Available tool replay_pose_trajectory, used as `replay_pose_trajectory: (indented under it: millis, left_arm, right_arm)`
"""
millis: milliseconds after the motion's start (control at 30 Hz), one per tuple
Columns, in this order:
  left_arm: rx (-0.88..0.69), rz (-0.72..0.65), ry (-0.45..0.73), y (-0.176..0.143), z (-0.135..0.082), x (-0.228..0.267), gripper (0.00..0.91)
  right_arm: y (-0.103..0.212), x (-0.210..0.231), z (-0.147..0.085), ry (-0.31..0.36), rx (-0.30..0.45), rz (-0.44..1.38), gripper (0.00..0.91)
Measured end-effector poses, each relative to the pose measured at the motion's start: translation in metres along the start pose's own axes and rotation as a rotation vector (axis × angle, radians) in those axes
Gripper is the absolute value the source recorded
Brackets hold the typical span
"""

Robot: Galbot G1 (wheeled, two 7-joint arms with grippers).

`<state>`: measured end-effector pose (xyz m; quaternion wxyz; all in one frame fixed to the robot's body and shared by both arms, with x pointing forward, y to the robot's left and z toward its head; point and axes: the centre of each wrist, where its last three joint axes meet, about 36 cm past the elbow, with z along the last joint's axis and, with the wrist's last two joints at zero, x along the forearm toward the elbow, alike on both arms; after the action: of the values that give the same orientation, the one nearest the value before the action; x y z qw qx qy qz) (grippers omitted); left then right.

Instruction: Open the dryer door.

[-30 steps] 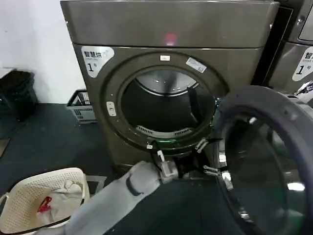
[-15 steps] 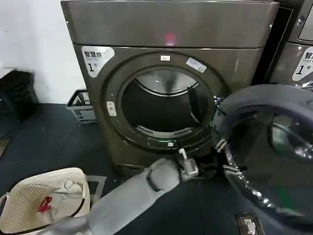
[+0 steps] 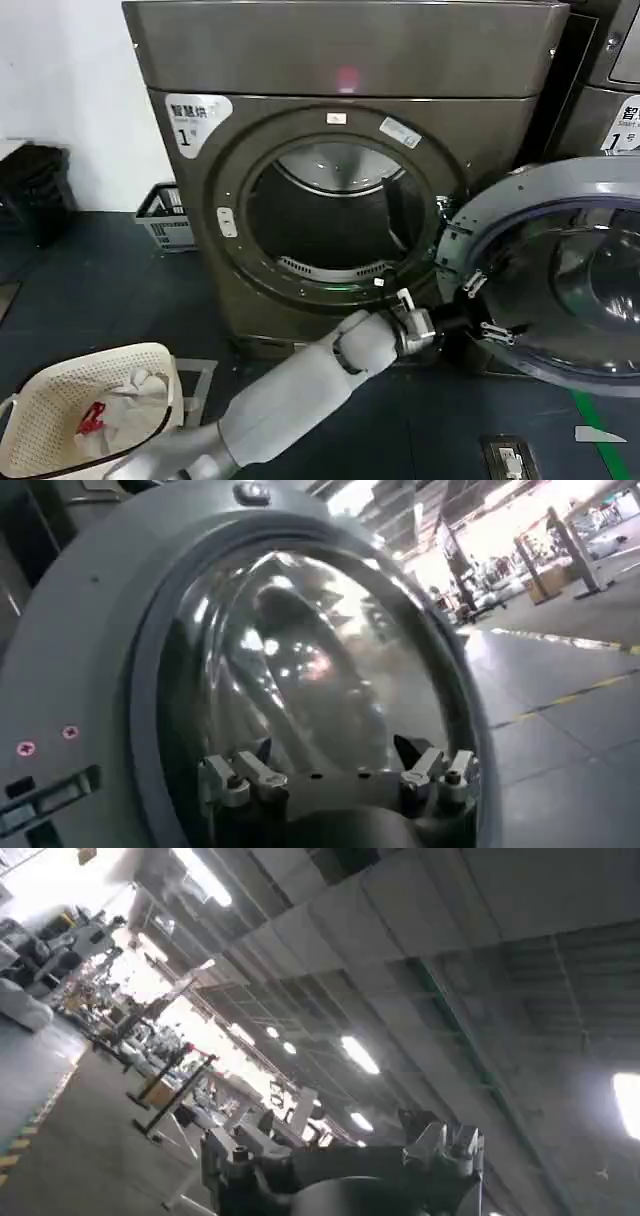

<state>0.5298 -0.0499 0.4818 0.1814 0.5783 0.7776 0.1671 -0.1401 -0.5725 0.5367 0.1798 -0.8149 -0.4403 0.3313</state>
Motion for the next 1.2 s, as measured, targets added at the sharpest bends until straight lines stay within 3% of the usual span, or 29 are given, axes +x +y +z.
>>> replay_pose_trajectory:
  millis: [367,633,733,933,1200]
  left_arm:
    - [0.008,0.038,-0.013,-0.016,-0.007,0.022,0.907]
    - [0.046,0.014,-0.025,-0.023,-0.028,0.073,0.907]
    - [0.089,-0.048,-0.006,-0.025,-0.036,0.102,0.907]
    - [0.219,-0.165,0.054,-0.029,-0.057,0.175,0.907]
    - [0.275,-0.446,0.222,-0.046,-0.076,0.272,0.907]
  right_arm:
    - [0.002,-0.001,0.000,-0.020,0.019,-0.010,0.907]
    - [0.012,0.003,-0.005,-0.013,0.020,-0.017,0.907]
    - [0.015,0.007,-0.008,-0.001,0.014,-0.029,0.907]
    - [0.021,0.005,-0.011,-0.057,-0.038,-0.046,0.907]
    - [0.040,0.018,-0.024,-0.083,-0.076,-0.101,0.907]
